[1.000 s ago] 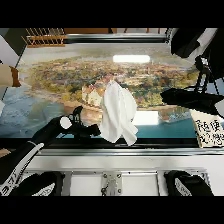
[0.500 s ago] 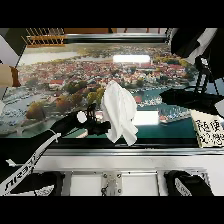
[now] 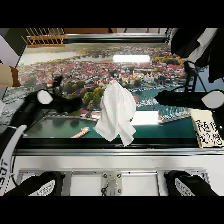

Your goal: Fold the clothes and pants, and hang the long-sleeved shirts on hangers.

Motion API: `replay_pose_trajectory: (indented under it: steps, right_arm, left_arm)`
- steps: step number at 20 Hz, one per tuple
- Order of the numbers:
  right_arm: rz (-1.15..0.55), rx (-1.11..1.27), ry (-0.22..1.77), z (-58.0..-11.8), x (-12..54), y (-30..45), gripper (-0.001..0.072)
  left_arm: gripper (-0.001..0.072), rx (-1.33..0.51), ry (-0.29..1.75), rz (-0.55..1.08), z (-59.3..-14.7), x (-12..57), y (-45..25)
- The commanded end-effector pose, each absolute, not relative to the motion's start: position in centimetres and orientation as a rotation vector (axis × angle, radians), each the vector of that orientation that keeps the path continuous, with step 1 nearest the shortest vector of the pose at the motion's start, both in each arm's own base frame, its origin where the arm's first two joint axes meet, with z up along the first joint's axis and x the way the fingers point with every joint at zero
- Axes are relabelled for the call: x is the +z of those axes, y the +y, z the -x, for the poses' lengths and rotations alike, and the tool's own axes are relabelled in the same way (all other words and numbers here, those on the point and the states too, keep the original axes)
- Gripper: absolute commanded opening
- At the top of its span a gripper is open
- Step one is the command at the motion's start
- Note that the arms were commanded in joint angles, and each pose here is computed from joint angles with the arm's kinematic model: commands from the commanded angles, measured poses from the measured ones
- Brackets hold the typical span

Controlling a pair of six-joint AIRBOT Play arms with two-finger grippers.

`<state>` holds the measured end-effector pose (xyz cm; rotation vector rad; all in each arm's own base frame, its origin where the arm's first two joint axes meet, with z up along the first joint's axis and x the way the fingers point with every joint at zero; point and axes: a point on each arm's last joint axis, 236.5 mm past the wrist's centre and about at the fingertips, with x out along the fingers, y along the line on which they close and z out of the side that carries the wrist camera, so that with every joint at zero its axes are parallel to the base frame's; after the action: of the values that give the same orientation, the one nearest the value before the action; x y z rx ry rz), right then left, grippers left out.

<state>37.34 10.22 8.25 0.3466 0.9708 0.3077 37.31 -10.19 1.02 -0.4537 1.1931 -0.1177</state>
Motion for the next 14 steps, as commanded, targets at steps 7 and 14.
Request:
replay_pose_trajectory:
  steps: [7,14]
  right_arm:
    - [-0.476,0.297,1.259,-38.6,-3.1,11.9,0.0606]
    - [-0.463,0.308,1.2,-38.7,-0.8,11.8,0.0605]
  left_arm:
    - [0.072,-0.028,1.25,0.527,-33.6,-0.5,-5.8]
    - [0.072,-0.237,1.507,0.698,-26.7,-9.6,-19.6]
